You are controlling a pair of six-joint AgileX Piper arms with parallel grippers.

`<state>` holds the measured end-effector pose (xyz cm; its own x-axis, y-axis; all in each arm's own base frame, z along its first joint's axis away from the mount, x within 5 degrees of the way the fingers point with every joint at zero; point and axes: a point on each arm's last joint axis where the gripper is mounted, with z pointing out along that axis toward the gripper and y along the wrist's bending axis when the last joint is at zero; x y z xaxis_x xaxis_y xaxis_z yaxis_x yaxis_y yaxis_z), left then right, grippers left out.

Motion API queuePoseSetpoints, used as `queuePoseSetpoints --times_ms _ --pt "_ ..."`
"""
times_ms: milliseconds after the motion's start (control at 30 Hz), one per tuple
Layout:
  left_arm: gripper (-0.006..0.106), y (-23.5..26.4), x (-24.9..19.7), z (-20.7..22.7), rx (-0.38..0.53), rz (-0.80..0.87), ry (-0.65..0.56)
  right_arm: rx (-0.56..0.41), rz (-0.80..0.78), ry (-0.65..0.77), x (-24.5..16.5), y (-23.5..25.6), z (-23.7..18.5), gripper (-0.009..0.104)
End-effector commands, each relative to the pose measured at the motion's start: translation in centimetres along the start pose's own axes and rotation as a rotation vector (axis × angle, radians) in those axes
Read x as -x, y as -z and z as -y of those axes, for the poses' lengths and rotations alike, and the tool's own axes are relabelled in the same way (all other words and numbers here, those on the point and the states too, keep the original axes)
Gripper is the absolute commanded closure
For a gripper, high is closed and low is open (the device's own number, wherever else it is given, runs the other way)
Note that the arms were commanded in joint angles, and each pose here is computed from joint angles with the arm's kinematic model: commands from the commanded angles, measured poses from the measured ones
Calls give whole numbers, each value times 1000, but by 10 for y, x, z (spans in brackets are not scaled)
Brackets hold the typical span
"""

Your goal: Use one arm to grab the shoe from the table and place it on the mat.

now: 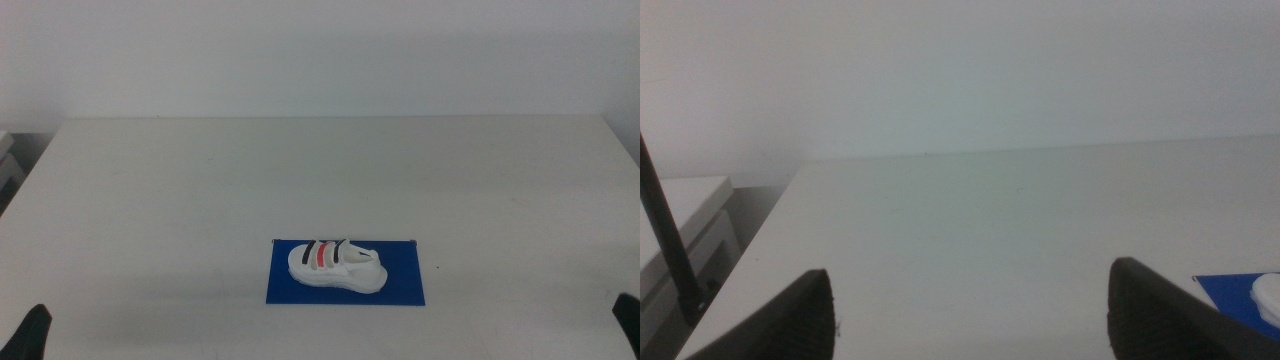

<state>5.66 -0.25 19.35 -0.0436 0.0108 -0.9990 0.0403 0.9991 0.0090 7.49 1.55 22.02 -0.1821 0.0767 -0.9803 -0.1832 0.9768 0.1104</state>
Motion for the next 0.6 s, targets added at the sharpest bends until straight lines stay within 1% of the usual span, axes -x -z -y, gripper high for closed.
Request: queuePoseSetpoints --times_ms 0,333,400,567 --pt "7 1 6 0 1 89 14 1 106 16 5 4 0 8" --pt "7 1 6 0 1 89 14 14 228 14 -22 18 3 8" --pt "7 1 6 0 1 89 14 11 199 12 -24 18 3 8" --pt "7 1 6 0 1 89 14 13 210 9 -24 18 3 8"
